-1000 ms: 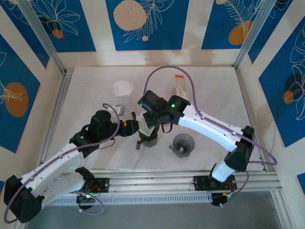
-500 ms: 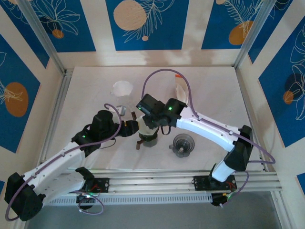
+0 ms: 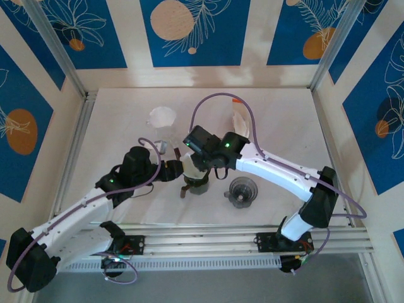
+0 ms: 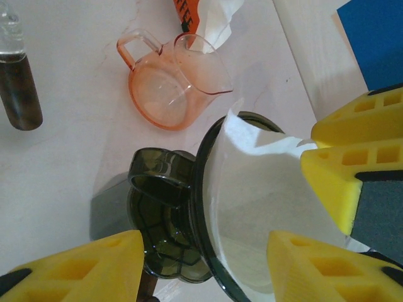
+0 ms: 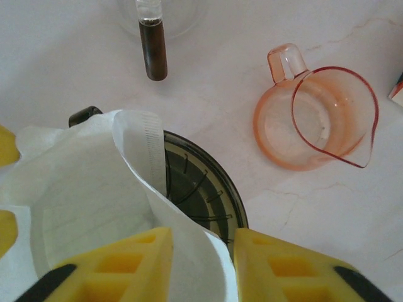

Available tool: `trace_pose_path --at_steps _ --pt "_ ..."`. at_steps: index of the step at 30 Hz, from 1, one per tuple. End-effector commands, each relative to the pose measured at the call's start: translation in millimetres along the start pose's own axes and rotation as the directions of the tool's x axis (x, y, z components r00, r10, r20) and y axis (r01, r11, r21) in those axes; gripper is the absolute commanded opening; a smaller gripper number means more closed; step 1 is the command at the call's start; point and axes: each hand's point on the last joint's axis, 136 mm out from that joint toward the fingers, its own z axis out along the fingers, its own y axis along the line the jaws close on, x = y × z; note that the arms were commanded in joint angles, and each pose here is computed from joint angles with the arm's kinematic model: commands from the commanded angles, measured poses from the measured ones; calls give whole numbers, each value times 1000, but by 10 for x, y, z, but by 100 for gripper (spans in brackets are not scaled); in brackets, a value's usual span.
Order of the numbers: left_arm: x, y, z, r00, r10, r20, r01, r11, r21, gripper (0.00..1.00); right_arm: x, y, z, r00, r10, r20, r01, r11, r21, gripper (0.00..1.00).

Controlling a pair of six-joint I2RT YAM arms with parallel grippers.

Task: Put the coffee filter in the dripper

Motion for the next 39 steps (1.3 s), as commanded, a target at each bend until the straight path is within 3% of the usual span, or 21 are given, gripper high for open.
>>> trace_pose_path --at_steps 1,13,15,18,20,26,39 --pt "27 64 30 1000 -9 -5 9 1000 -8 54 31 17 113 1000 6 -18 -6 1000 -1 28" --pt "80 125 35 1000 -15 -13 15 1000 -22 55 32 -8 177 999 10 -30 -10 1000 19 25" --pt "83 125 37 1000 -16 -13 15 1000 -20 55 -28 -26 99 1000 12 2 -12 1000 20 30" --pt "79 128 39 1000 -15 -11 15 1000 -21 55 -116 -70 -37 998 3 60 -5 999 33 50" --pt "79 128 38 1000 -16 -10 16 1000 -20 55 -141 -86 -73 997 1 75 -3 1000 31 57" --pt "92 145 53 1000 -17 -14 17 1000 -23 55 -101 -149 93 999 -11 34 9 998 61 65" --pt "86 134 86 1000 -20 -20 19 1000 -18 55 197 -26 446 993 -15 -116 15 1000 -5 67"
